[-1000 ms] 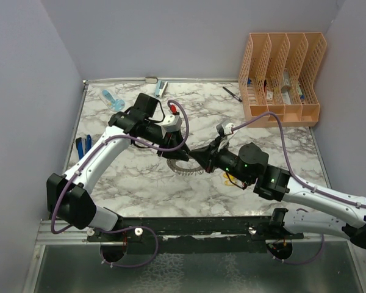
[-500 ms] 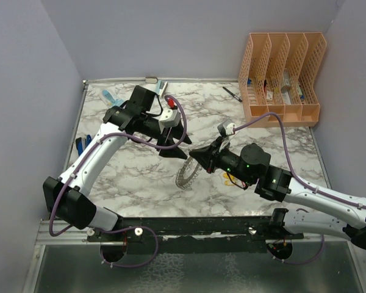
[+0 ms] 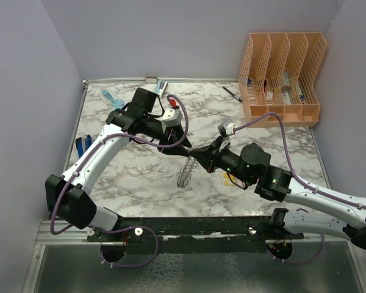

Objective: Put the keys on the keyring

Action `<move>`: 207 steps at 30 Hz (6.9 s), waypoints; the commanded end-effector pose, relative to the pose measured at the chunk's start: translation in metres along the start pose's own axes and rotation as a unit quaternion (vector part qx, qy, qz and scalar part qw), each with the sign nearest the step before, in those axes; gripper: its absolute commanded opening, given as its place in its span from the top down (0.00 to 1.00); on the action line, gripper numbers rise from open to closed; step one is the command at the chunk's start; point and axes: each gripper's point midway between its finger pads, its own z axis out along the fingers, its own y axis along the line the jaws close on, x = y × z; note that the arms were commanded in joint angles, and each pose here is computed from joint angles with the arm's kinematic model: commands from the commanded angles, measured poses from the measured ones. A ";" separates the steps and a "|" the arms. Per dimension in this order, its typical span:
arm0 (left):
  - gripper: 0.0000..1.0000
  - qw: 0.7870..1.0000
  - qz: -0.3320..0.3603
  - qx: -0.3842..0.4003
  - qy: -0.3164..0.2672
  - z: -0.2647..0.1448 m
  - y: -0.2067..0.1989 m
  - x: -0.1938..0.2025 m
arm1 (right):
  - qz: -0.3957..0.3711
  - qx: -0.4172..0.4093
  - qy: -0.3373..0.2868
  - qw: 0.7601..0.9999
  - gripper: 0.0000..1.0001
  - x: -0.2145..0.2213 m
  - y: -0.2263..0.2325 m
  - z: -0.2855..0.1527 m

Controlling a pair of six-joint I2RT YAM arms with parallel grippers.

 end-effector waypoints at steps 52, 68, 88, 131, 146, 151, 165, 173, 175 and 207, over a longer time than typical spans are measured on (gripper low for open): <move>0.56 0.998 -0.012 0.009 0.061 0.006 -0.021 0.006 | -0.013 -0.011 -0.046 0.999 0.99 -0.026 0.008 0.007; 0.75 0.998 -0.035 -0.015 0.046 0.010 -0.009 -0.001 | -0.014 -0.011 -0.045 0.999 0.99 -0.027 0.008 0.009; 0.59 0.997 -0.065 -0.027 0.035 0.014 -0.003 0.000 | 0.012 0.002 -0.076 0.997 0.99 -0.036 0.004 0.006; 0.88 0.999 -0.047 0.012 -0.021 0.018 -0.002 -0.045 | 0.054 0.014 -0.168 0.984 0.99 -0.061 -0.006 -0.014; 0.93 0.991 -0.017 0.119 -0.066 0.016 -0.042 -0.055 | 0.052 0.002 -0.165 0.985 0.99 -0.058 -0.003 -0.018; 1.00 0.989 -0.016 0.130 -0.073 0.015 -0.045 -0.055 | 0.055 0.002 -0.161 0.985 0.99 -0.055 -0.004 -0.018; 1.00 0.994 0.001 0.100 -0.048 0.017 -0.039 -0.033 | 0.061 0.034 -0.153 0.986 0.88 -0.060 -0.012 -0.019; 1.00 0.994 0.002 0.102 -0.044 0.018 -0.039 -0.026 | 0.056 0.072 -0.162 0.982 0.70 -0.073 -0.024 -0.029; 1.00 0.994 0.005 0.103 -0.043 0.018 -0.039 -0.024 | 0.057 0.085 -0.165 0.981 0.66 -0.077 -0.028 -0.034; 1.00 0.997 -0.060 -0.025 -0.034 -0.010 0.024 -0.013 | 0.065 0.452 0.238 0.857 0.73 0.098 -0.188 -0.105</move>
